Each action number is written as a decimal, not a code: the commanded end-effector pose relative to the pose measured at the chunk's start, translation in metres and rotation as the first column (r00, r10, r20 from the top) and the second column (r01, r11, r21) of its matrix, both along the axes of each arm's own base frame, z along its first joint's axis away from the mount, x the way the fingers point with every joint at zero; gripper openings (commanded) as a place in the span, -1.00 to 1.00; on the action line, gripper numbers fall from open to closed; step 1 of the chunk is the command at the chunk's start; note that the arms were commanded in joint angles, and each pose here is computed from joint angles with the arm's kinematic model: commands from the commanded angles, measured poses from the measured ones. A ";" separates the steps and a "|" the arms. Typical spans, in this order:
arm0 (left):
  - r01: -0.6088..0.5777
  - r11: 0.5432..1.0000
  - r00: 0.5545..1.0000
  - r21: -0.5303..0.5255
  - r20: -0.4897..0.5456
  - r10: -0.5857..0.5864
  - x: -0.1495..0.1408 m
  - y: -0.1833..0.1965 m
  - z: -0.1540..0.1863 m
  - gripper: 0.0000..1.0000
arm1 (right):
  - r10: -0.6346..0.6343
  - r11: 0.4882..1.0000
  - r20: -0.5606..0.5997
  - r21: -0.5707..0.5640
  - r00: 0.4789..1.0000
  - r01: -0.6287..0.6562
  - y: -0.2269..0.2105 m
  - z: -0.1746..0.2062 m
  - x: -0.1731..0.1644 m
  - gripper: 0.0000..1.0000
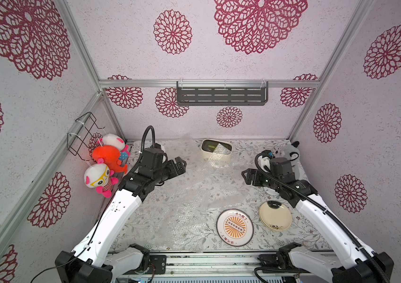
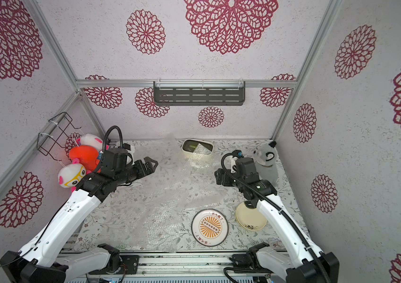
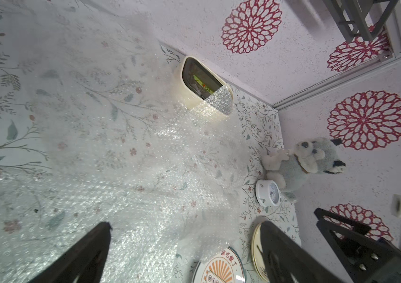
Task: Unpack dinner plates from bubble wrap
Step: Reset both arms
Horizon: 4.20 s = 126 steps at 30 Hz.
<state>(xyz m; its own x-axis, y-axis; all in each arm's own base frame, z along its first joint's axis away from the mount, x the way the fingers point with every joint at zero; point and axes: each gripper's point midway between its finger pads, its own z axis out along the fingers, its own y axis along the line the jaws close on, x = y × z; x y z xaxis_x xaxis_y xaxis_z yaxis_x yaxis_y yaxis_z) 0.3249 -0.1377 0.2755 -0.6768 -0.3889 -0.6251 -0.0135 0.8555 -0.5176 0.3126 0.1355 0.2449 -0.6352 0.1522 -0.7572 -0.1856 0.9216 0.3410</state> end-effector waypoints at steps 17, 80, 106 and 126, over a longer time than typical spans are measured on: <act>-0.549 0.740 0.833 0.388 0.324 0.449 -0.054 0.159 0.002 0.95 | -0.333 0.903 0.374 -0.137 0.866 0.407 -0.124 0.022 0.033 0.97; -0.649 0.638 0.754 0.415 0.464 0.465 0.058 0.256 -0.140 0.96 | -0.391 0.815 0.422 -0.254 0.818 0.521 -0.172 -0.128 0.075 0.97; -0.620 0.673 0.768 0.403 0.488 0.416 0.062 0.245 -0.150 0.96 | -0.398 0.816 0.452 -0.223 0.799 0.533 -0.174 -0.128 0.068 0.97; -0.628 0.647 0.764 0.432 0.503 0.404 0.063 0.242 -0.152 0.95 | -0.411 0.809 0.476 -0.202 0.777 0.552 -0.177 -0.127 0.060 0.97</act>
